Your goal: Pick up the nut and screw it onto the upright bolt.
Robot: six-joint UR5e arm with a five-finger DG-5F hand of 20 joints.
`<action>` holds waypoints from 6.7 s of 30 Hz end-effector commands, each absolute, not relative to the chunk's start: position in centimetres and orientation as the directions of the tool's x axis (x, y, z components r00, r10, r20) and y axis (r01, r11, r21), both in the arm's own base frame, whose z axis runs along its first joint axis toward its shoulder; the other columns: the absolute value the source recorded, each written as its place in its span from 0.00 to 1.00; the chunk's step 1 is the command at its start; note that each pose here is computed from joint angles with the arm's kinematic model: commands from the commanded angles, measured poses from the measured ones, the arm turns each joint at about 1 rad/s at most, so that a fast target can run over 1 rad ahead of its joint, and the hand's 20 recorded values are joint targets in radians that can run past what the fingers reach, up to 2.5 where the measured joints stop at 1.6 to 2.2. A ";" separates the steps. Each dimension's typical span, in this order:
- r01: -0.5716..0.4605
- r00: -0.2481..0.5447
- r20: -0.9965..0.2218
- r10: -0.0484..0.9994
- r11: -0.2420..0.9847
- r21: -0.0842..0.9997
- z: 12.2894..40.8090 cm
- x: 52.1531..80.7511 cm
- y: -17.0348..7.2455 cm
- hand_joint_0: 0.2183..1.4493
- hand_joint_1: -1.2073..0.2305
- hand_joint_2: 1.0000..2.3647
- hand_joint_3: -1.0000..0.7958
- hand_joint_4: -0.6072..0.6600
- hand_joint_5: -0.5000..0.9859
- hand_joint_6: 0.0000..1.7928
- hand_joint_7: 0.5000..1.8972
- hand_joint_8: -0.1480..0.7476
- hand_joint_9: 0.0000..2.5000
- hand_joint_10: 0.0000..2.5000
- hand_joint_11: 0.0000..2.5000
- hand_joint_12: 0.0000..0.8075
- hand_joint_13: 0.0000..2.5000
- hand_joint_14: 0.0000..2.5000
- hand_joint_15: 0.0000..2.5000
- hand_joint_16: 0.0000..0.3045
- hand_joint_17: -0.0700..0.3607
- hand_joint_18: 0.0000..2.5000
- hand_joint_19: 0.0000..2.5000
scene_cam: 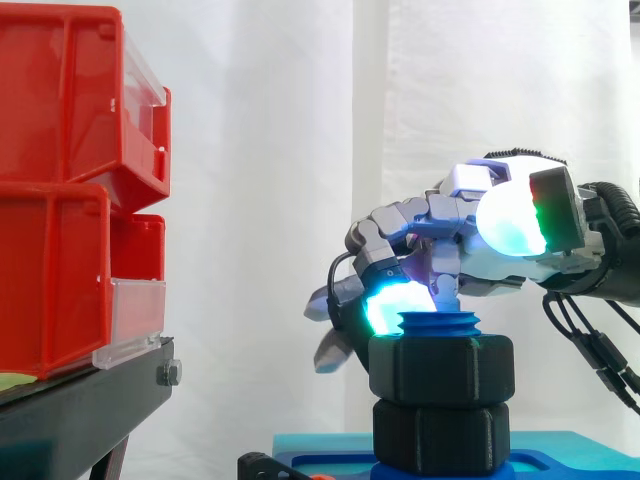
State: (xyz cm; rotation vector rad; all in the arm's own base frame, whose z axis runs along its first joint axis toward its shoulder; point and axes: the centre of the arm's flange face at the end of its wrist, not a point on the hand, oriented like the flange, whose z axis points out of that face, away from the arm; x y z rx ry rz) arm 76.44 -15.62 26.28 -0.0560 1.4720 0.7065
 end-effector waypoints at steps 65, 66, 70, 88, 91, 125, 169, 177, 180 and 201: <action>-0.486 -0.073 -0.915 0.397 0.787 0.381 25.7 76.5 -14.0 0.21 0.65 0.00 0.28 0.67 0.31 0.28 0.41 0.47 0.38 0.00 0.00 0.40 0.16 0.00 0.00 0.14 0.38 0.00 0.00; -0.487 -0.074 -0.915 0.397 0.786 0.380 25.7 76.5 -14.0 0.22 0.65 0.00 0.28 0.67 0.31 0.28 0.43 0.47 0.39 0.00 0.00 0.40 0.17 0.00 0.00 0.14 0.38 0.00 0.00; -0.484 -0.071 -0.915 0.397 0.789 0.380 25.7 76.5 -14.3 0.22 0.65 0.00 0.28 0.65 0.33 0.28 0.52 0.48 0.42 0.00 0.00 0.39 0.19 0.00 0.00 0.14 0.38 0.02 0.00; -0.486 -0.058 -0.917 0.395 0.791 0.372 25.8 76.4 -15.0 0.24 0.65 0.00 0.28 0.56 0.39 0.30 0.66 0.43 0.64 0.00 0.03 0.31 0.37 0.00 0.01 0.10 0.31 0.23 0.03; -0.485 -0.058 -0.917 0.395 0.792 0.372 25.8 76.4 -15.1 0.24 0.64 0.00 0.28 0.55 0.39 0.31 0.64 0.41 0.68 0.00 0.05 0.30 0.40 0.00 0.01 0.09 0.30 0.27 0.05; -0.538 -0.002 -0.928 0.371 0.782 0.314 30.7 77.0 -18.0 0.20 0.63 0.00 0.28 0.61 0.24 0.28 0.15 0.48 0.44 0.00 0.03 0.42 0.26 0.00 0.01 0.15 0.41 0.17 0.06; -0.493 -0.054 -0.918 0.393 0.789 0.367 25.3 76.5 -15.1 0.19 0.69 0.00 0.28 0.64 0.27 0.28 0.24 0.47 0.28 0.00 0.00 0.44 0.12 0.00 0.00 0.16 0.41 0.00 0.00; -0.493 -0.049 -0.918 0.393 0.790 0.364 25.3 76.5 -15.3 0.20 0.67 0.00 0.28 0.66 0.30 0.28 0.38 0.48 0.34 0.00 0.00 0.43 0.17 0.00 0.00 0.15 0.40 0.01 0.00; -0.492 -0.047 -0.918 0.393 0.791 0.363 25.3 76.5 -15.4 0.21 0.67 0.00 0.28 0.65 0.31 0.28 0.44 0.49 0.37 0.00 0.00 0.42 0.18 0.00 0.00 0.15 0.40 0.02 0.00; -0.490 -0.039 -0.919 0.391 0.794 0.359 25.3 76.4 -16.2 0.23 0.66 0.00 0.28 0.57 0.38 0.28 0.70 0.46 0.58 0.00 0.04 0.35 0.31 0.00 0.00 0.12 0.35 0.17 0.03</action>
